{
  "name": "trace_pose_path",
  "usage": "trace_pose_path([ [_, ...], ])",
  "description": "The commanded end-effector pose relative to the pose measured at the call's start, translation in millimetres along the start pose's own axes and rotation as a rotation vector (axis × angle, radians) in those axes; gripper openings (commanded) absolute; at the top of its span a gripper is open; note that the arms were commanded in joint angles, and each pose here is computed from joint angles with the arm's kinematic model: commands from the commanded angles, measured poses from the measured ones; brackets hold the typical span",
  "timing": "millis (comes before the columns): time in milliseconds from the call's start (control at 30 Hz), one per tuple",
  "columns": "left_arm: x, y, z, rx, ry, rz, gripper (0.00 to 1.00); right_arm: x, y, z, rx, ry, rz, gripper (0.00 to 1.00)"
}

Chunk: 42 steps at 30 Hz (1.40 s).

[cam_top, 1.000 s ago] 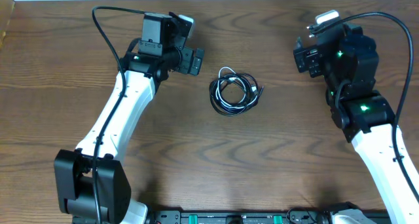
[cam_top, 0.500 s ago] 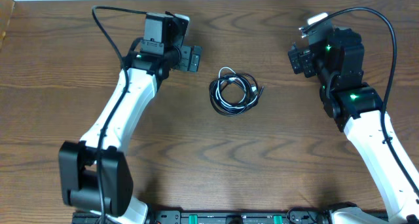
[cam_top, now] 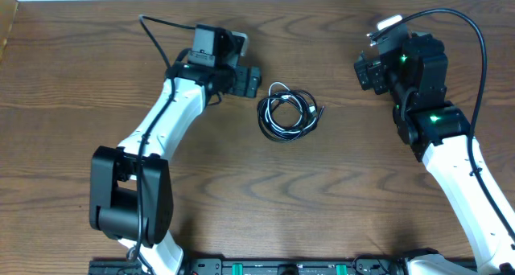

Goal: Untangle cables
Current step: 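Lower the left gripper onto the cable bundle and grasp it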

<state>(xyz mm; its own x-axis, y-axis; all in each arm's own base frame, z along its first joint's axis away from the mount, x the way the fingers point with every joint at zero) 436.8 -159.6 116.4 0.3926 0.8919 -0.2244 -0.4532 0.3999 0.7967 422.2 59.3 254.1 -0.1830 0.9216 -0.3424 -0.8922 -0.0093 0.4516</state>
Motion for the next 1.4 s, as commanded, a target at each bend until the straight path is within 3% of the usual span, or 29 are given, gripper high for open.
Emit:
trace_pose_path([
  [0, -28.3, -0.2, -2.2, 0.022, -0.006, -0.128, 0.94, 0.3, -0.7, 6.9, -0.011, 0.010, -0.004, 0.99],
  [333, -28.7, -4.4, -46.7, 0.207, 0.027, -0.143, 0.88, 0.3, -0.6, 7.0, -0.011, 0.010, -0.004, 0.99],
  [1367, -36.1, -54.9, -75.4, 0.302, 0.009, -0.113, 0.89, -0.3, -0.6, 8.7, -0.018, 0.016, -0.006, 0.99],
])
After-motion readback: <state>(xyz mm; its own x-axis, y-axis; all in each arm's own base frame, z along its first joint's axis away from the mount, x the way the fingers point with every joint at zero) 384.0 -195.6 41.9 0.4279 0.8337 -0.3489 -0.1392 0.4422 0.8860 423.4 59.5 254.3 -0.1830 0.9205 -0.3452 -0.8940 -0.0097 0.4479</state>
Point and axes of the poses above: each gripper's point midway between its finger pads, its own y axis back along the fingers, its own x axis along the line the jaws close on, z = x × y, the point moved 1 cm from there along y, back along the fingers, and after that the axes turned 1 degree about -y, right-handed, at the moved point
